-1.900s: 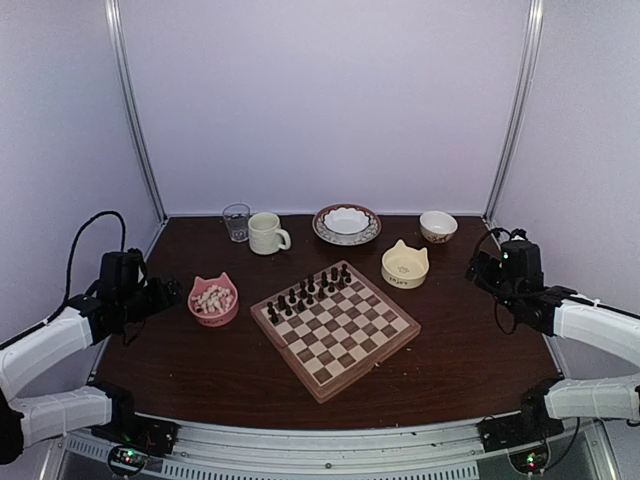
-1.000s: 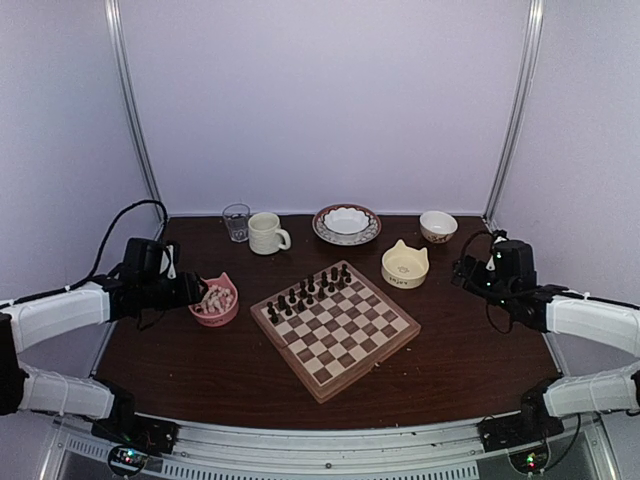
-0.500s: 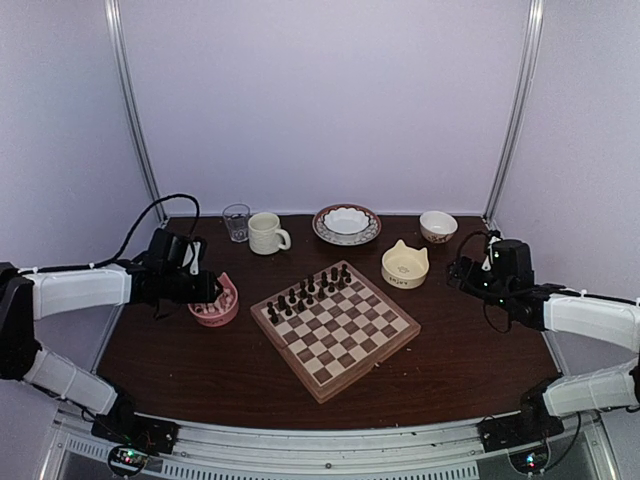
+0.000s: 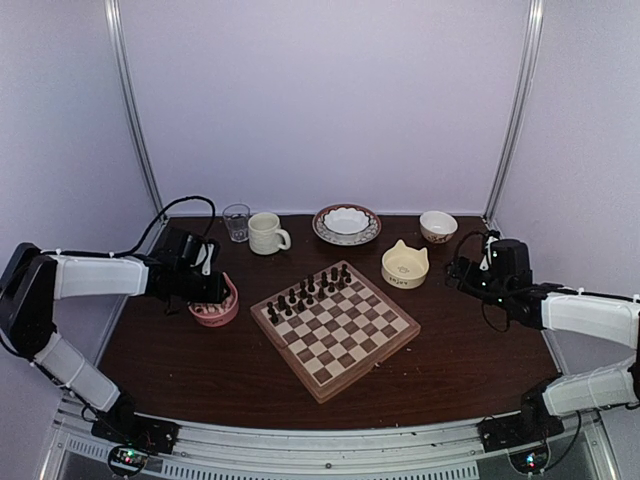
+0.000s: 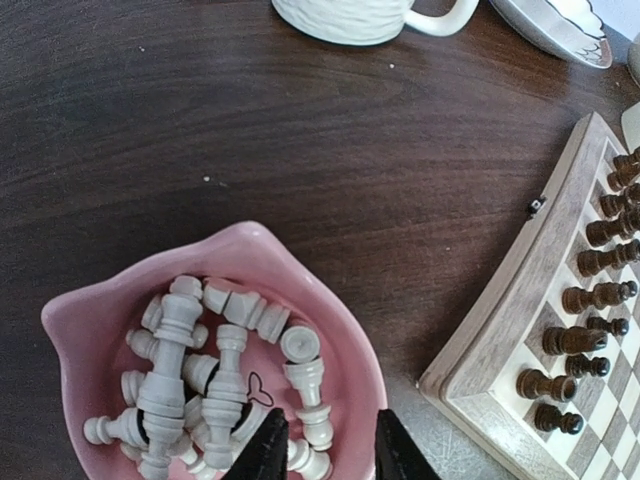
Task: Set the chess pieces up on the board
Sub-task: Pick up the chess pile from the storage box.
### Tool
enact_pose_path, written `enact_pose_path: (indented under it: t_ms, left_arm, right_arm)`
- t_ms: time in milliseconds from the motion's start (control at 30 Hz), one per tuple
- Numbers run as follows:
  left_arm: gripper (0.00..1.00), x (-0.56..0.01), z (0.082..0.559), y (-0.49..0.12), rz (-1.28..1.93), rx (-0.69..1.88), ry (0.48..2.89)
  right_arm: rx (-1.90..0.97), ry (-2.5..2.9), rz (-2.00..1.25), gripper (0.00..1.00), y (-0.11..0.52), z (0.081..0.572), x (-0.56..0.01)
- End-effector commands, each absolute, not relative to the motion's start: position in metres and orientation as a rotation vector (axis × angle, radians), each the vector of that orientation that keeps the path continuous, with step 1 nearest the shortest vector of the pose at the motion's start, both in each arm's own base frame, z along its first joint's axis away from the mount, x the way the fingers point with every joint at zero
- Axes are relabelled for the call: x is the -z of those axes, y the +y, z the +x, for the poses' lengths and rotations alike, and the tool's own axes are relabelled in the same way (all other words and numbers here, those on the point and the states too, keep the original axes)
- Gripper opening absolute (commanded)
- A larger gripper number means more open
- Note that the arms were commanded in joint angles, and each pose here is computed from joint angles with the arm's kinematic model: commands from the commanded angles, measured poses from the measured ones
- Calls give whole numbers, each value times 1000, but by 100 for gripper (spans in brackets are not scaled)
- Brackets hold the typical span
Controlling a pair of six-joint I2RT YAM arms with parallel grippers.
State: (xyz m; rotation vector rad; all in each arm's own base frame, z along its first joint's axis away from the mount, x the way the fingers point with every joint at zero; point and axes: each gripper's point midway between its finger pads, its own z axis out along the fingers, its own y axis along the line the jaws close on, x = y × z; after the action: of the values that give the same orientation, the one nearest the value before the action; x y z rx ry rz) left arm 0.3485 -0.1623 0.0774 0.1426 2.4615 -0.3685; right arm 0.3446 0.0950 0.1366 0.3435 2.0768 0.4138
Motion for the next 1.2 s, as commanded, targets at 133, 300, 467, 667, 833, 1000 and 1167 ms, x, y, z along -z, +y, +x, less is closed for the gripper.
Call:
enact_pose_path:
  t_ms: [133, 300, 467, 667, 833, 1000, 1167]
  left_arm:
    - [31, -73, 374, -164, 151, 290, 2442]
    - [29, -68, 377, -164, 153, 277, 2459]
    - [26, -70, 381, -163, 146, 259, 2458]
    - [26, -61, 384, -167, 161, 263, 2487]
    - [26, -56, 385, -169, 169, 266, 2510]
    - [19, -57, 386, -165, 162, 236, 2508]
    - [15, -65, 385, -163, 158, 227, 2484]
  right_arm:
    - [-450, 2034, 328, 96, 100, 354, -153]
    - [-450, 2034, 326, 96, 101, 354, -153]
    - [-450, 2036, 327, 96, 101, 354, -153]
    - [-450, 2035, 328, 96, 100, 354, -153]
    - [-450, 2034, 328, 96, 100, 354, -154]
    - [-450, 2034, 328, 96, 100, 354, -154]
    - [-451, 2033, 328, 96, 100, 354, -155]
